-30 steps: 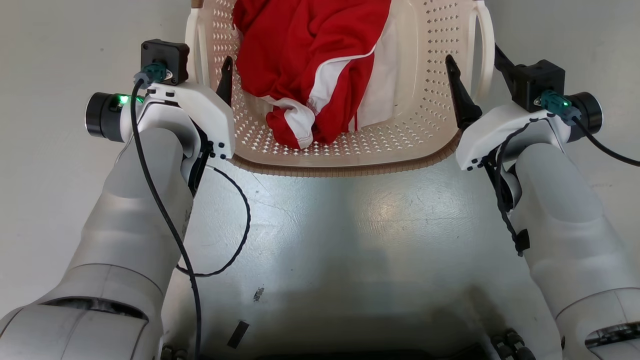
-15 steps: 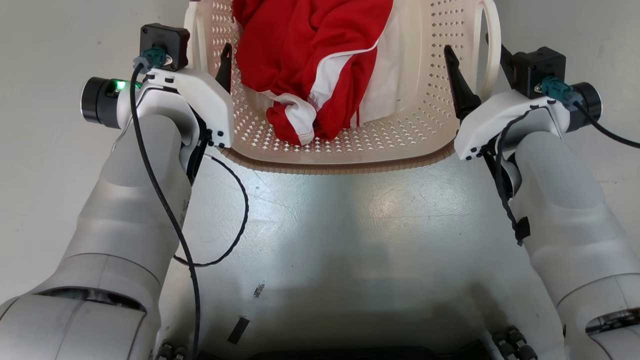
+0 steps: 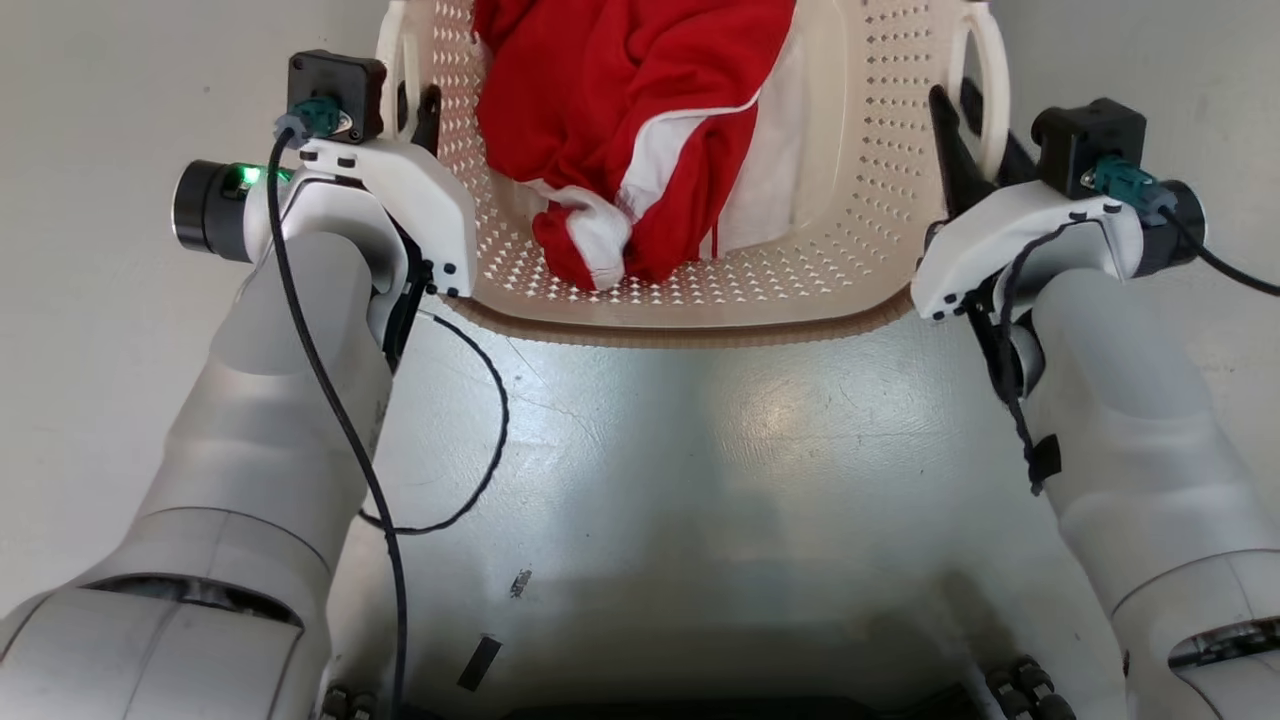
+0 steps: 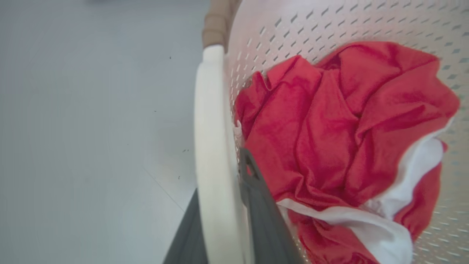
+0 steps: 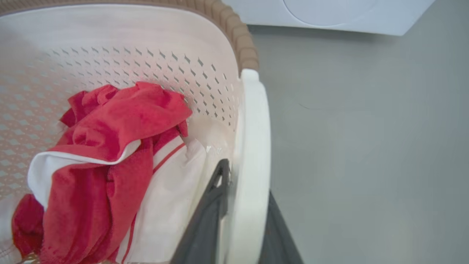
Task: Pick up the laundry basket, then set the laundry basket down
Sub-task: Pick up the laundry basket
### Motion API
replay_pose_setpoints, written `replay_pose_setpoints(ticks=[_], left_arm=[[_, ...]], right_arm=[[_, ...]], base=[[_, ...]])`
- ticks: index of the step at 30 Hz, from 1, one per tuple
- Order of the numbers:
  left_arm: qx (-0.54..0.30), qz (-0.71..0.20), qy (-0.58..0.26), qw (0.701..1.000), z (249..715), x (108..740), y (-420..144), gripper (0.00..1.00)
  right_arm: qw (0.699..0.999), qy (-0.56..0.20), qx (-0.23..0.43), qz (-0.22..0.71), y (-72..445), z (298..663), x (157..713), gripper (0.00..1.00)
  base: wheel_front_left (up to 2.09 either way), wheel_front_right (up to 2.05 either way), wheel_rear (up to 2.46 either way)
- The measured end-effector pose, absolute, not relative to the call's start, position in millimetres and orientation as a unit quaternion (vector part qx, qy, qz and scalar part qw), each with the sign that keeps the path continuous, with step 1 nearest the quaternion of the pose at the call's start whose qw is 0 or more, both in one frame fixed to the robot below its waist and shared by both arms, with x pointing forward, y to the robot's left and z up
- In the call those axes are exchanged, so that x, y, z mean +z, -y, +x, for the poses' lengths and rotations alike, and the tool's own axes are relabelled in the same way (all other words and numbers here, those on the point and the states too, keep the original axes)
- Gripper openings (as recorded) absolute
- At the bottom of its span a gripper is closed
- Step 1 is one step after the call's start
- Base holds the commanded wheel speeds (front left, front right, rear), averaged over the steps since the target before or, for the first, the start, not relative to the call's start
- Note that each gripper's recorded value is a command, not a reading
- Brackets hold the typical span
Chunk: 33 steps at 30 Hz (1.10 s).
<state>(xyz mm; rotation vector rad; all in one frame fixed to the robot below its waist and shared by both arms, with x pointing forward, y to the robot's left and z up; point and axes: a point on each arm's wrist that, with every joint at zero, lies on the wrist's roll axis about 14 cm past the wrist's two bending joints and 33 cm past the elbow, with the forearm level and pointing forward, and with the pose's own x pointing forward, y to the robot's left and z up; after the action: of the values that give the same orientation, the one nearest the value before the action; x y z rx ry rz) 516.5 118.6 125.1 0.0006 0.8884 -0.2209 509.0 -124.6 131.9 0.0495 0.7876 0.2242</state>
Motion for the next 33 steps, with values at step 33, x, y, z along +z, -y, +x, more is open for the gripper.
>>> replay_pose_setpoints(ticks=[33], left_arm=[[-0.078, -0.019, -0.454, 0.887, 411.5, 222.3, -122.1, 0.0]], right_arm=[[0.883, -0.447, 0.142, 0.03, 107.8, 412.1, 226.7, 0.0]], base=[[0.0, 0.0, 0.0]])
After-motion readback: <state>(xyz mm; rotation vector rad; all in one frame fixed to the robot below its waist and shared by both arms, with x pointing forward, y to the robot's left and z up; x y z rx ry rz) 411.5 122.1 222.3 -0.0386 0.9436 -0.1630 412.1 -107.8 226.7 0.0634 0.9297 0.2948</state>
